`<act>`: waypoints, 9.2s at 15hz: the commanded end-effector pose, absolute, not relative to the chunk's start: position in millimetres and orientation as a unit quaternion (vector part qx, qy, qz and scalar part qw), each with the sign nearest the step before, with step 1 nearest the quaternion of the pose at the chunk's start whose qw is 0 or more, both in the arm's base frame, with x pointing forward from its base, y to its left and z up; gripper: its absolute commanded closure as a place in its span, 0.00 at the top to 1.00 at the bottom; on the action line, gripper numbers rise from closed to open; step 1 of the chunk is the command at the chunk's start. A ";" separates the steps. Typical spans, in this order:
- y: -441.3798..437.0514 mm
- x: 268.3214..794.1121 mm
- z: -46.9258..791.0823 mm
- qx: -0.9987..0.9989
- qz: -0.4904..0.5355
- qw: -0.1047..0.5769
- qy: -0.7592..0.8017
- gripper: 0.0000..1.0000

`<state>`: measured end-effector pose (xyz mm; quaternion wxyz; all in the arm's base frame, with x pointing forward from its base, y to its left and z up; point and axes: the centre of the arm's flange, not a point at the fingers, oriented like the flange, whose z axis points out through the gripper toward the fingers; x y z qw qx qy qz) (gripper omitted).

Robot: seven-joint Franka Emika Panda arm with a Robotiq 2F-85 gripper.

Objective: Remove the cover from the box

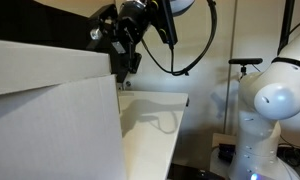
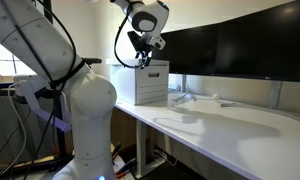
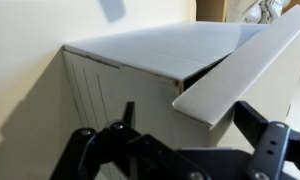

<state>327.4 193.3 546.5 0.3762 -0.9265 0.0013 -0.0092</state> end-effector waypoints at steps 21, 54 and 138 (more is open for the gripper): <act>200.4 339.2 547.9 -0.907 -0.012 0.421 0.018 1.00; 242.0 335.7 622.5 -0.897 -0.031 0.438 -0.041 0.33; 284.2 325.2 648.7 -0.894 -0.016 0.433 -0.112 0.40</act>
